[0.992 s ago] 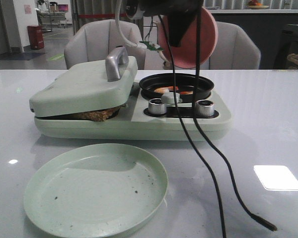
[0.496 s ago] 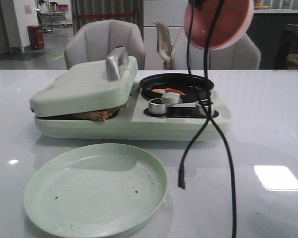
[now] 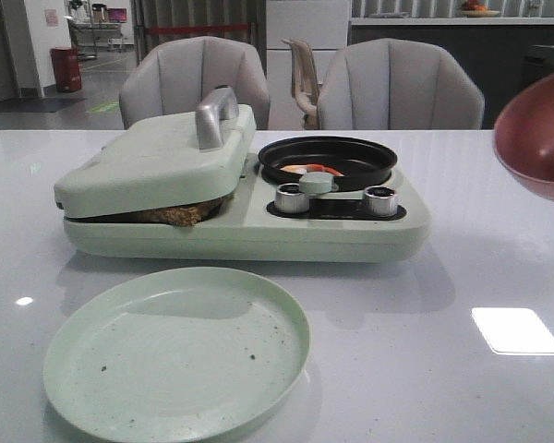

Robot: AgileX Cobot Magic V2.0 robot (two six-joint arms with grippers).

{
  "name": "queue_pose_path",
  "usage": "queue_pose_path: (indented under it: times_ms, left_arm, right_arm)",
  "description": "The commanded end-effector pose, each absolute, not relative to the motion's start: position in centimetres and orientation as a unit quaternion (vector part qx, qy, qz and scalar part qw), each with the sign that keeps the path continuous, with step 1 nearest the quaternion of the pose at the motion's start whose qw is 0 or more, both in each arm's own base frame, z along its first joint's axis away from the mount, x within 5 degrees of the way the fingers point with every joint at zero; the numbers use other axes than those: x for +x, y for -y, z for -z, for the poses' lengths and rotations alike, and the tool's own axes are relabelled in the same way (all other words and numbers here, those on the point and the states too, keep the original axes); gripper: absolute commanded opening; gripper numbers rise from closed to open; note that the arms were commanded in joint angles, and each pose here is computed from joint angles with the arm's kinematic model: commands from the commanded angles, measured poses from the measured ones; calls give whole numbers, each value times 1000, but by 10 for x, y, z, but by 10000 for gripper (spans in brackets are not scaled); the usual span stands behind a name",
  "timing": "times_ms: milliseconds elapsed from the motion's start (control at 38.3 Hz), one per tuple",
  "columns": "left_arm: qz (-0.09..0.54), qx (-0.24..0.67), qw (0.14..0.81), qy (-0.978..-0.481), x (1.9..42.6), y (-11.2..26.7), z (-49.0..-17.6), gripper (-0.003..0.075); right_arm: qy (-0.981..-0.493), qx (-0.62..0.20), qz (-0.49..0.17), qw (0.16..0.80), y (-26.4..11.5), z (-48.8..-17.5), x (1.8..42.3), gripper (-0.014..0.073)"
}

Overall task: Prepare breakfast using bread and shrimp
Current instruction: 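Carry the empty pink bowl back and set it on the table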

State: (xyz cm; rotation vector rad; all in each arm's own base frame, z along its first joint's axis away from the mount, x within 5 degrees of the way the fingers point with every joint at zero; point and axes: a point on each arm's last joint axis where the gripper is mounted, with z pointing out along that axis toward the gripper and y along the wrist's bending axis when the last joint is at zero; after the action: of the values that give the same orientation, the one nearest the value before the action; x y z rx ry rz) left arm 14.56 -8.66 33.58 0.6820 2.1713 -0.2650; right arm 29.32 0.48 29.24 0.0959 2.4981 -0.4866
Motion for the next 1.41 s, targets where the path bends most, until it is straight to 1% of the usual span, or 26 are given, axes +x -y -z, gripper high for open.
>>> queue_pose_path:
  times_ms: [0, 52, 104, 235, 418, 600, 652, 678, 705, 809, 861, 887, 939, 992, 1096, 1226, 1383]
  left_arm:
    - [119, 263, 457, -841, 148, 89, -351, 100]
    - [119, 263, 457, -841, 148, 89, -351, 100]
    - [121, 262, 456, -842, 148, 89, -351, 100]
    - [127, 259, 456, -842, 147, 90, -351, 100]
    - [127, 259, 456, -842, 147, 90, -351, 100]
    - [127, 259, 456, -842, 147, 90, -351, 100]
    - [127, 259, 456, -842, 147, 90, -351, 100]
    - [127, 259, 456, -842, 147, 90, -351, 100]
    - [127, 259, 456, -842, 147, 90, -351, 100]
    - [127, 259, 456, -842, 147, 90, -351, 100]
    - [127, 259, 456, -842, 147, 90, -351, 100]
    - [127, 259, 456, -842, 147, 90, -351, 100]
    - [127, 259, 456, -842, 147, 90, -351, 100]
    - [127, 259, 456, -842, 147, 90, -351, 100]
    - [127, 259, 456, -842, 147, 90, -351, 100]
    - [127, 259, 456, -842, 147, 90, -351, 100]
    - [127, 259, 455, -842, 147, 90, -351, 100]
  right_arm:
    - [-936, 64, 137, 318, 18, -295, 287, 42]
    - [-942, 76, 116, 306, 25, -286, 285, 42]
    - [-945, 100, 80, 301, 35, -276, 283, 42]
    - [-936, 145, 23, 319, 47, -258, 290, 42]
    - [-937, 152, 8, 313, 45, -240, 304, 42]
    - [-946, 152, 9, 285, 46, -221, 311, 42]
    - [-949, 153, 10, 274, 46, -215, 312, 53]
    - [-951, 153, 10, 269, 46, -213, 312, 76]
    - [-952, 151, 12, 267, 46, -212, 313, 117]
    - [-953, 144, 18, 264, 47, -210, 313, 329]
    - [-954, 142, 19, 265, 47, -210, 313, 413]
    - [-953, 141, 20, 266, 47, -210, 314, 459]
    - [-954, 136, 26, 266, 48, -213, 315, 512]
    - [-953, 134, 28, 269, 48, -218, 315, 529]
    - [-953, 117, 32, 279, 43, -237, 313, 517]
    - [-945, 66, 33, 319, 24, -270, 300, 480]
    - [-935, -1, 22, 355, -9, -313, 257, 408]
